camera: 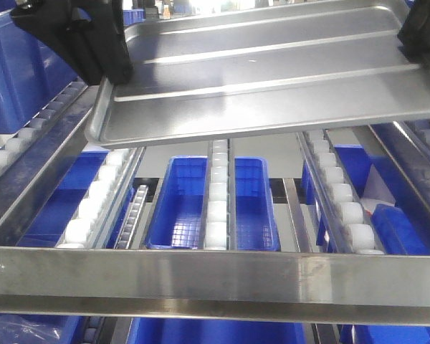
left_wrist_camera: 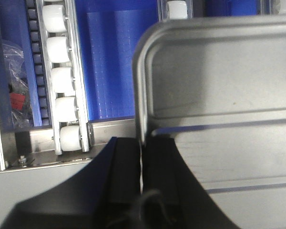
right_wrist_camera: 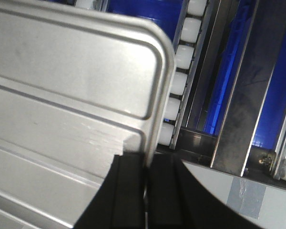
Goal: Grab silver tray and stack on right shelf
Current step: 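Lift the silver tray with both grippers off the shelf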
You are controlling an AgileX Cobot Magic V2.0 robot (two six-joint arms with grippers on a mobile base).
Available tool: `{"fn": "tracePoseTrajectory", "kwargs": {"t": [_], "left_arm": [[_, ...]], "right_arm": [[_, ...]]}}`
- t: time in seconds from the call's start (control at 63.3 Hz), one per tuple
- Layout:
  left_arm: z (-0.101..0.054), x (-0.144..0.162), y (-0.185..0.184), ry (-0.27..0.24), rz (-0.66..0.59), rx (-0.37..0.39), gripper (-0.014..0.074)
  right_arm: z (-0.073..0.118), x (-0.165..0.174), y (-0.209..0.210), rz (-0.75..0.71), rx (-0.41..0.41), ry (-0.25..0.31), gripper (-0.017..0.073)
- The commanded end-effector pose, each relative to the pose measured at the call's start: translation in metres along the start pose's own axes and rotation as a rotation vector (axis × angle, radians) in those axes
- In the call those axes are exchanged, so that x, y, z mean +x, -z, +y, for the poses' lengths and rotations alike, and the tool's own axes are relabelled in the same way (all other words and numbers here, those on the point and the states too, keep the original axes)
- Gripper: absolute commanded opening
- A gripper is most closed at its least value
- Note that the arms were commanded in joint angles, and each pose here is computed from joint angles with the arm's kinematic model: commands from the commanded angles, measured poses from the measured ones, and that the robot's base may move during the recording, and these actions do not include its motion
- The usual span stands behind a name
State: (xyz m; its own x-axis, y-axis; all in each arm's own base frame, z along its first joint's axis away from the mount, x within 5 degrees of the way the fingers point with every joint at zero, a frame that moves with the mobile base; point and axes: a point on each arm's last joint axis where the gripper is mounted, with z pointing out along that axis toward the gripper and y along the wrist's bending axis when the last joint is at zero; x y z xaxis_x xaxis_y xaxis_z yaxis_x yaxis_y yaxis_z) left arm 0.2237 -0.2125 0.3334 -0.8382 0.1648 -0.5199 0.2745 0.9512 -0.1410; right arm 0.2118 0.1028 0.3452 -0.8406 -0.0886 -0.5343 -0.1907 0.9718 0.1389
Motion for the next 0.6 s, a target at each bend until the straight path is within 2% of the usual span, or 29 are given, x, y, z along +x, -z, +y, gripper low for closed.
{"fn": "tracePoseTrajectory", "kwargs": {"t": [0.0,0.19,0.584], "left_arm": [[-0.0054,-0.0091,0.0262,-0.035,-0.101,0.060,-0.0100],[-0.0050,-0.0130,0.0291,-0.048,-0.130,0.052,-0.0100],[-0.0038,-0.0117,0.0275,-0.051,-0.111,0.034,-0.0100]], "right_arm": [[0.0012,-0.0081,0.0118,-0.118,-0.027,0.026,0.0057],[0.0010,-0.0073,0.0099,-0.120,-0.028,0.026,0.0057],[0.0010,-0.0074,0.0099,-0.121,-0.028,0.026,0.0057]]}}
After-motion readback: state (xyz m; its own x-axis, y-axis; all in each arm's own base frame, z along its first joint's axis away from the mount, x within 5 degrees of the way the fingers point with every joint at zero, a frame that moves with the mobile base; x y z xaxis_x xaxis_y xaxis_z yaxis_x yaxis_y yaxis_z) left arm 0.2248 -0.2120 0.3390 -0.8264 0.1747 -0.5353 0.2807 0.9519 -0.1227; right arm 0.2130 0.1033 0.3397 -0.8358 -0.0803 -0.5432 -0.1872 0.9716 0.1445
